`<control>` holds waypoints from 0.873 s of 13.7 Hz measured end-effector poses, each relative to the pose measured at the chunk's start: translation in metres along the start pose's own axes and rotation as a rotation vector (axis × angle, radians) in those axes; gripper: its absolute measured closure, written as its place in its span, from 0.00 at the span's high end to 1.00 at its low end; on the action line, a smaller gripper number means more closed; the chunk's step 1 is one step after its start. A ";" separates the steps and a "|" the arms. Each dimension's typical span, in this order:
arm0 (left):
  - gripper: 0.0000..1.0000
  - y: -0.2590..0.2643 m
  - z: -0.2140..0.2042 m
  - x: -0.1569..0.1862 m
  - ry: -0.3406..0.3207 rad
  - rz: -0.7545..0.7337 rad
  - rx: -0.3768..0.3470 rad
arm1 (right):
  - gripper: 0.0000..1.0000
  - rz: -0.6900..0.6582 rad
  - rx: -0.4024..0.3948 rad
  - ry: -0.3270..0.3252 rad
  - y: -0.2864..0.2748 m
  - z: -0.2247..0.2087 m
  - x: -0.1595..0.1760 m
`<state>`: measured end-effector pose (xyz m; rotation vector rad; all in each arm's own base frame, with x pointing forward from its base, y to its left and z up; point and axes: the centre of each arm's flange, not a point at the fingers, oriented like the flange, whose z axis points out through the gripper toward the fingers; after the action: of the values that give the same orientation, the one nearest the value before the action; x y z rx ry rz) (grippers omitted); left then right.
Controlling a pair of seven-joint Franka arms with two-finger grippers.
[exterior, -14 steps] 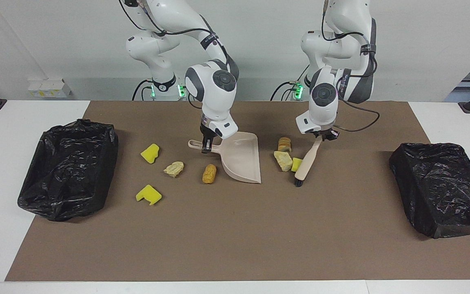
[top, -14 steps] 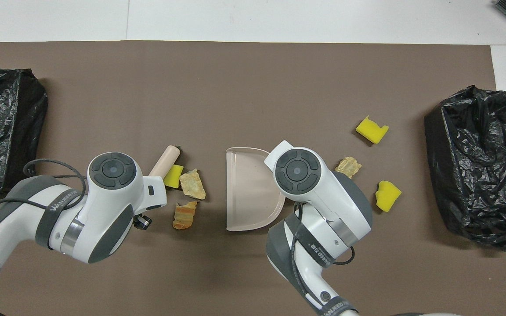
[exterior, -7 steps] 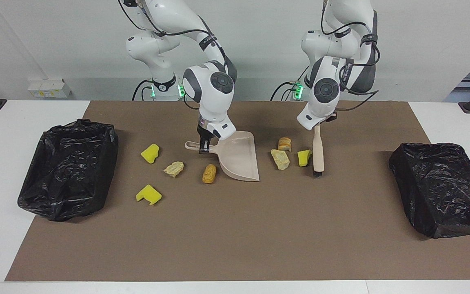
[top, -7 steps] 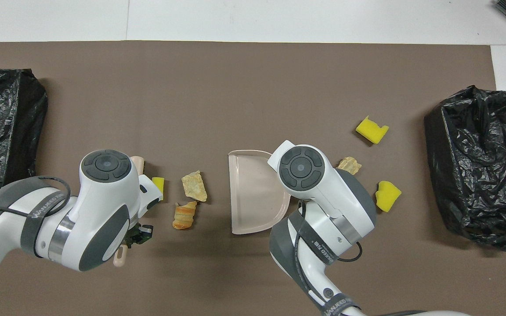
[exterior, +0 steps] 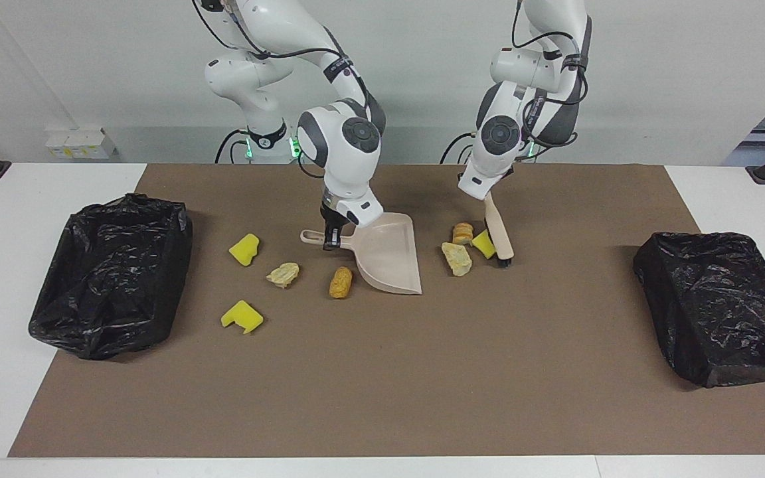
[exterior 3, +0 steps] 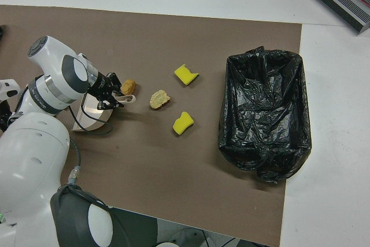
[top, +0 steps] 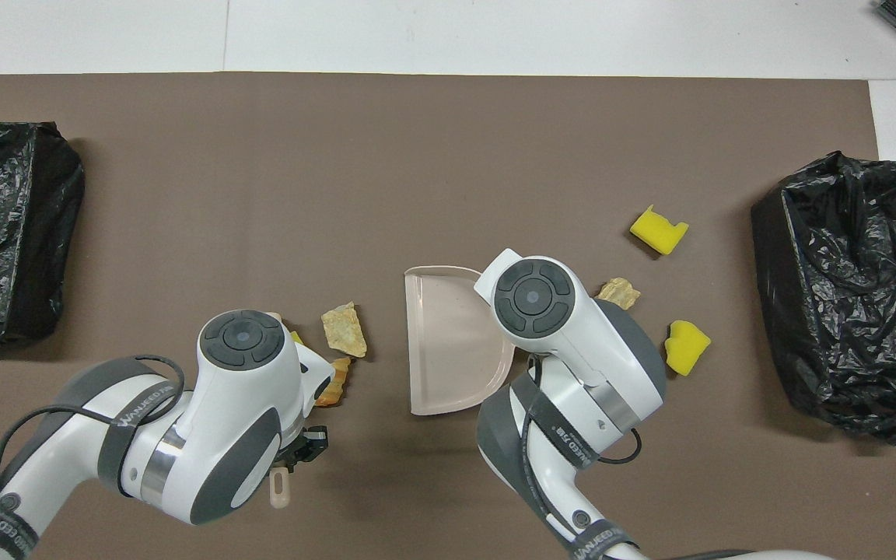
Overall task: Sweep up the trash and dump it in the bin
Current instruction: 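Sweep the bread and sponge into the dustpan with the left gripper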
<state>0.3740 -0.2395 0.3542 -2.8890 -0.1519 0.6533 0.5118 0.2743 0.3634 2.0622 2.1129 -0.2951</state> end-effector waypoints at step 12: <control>0.28 0.107 -0.013 -0.003 0.102 0.089 -0.220 | 0.32 0.000 0.000 0.000 0.000 0.000 0.000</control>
<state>0.3831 -0.3464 0.3461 -3.1493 -0.0863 0.5324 0.5117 0.2743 0.3633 2.0621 2.1129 -0.2955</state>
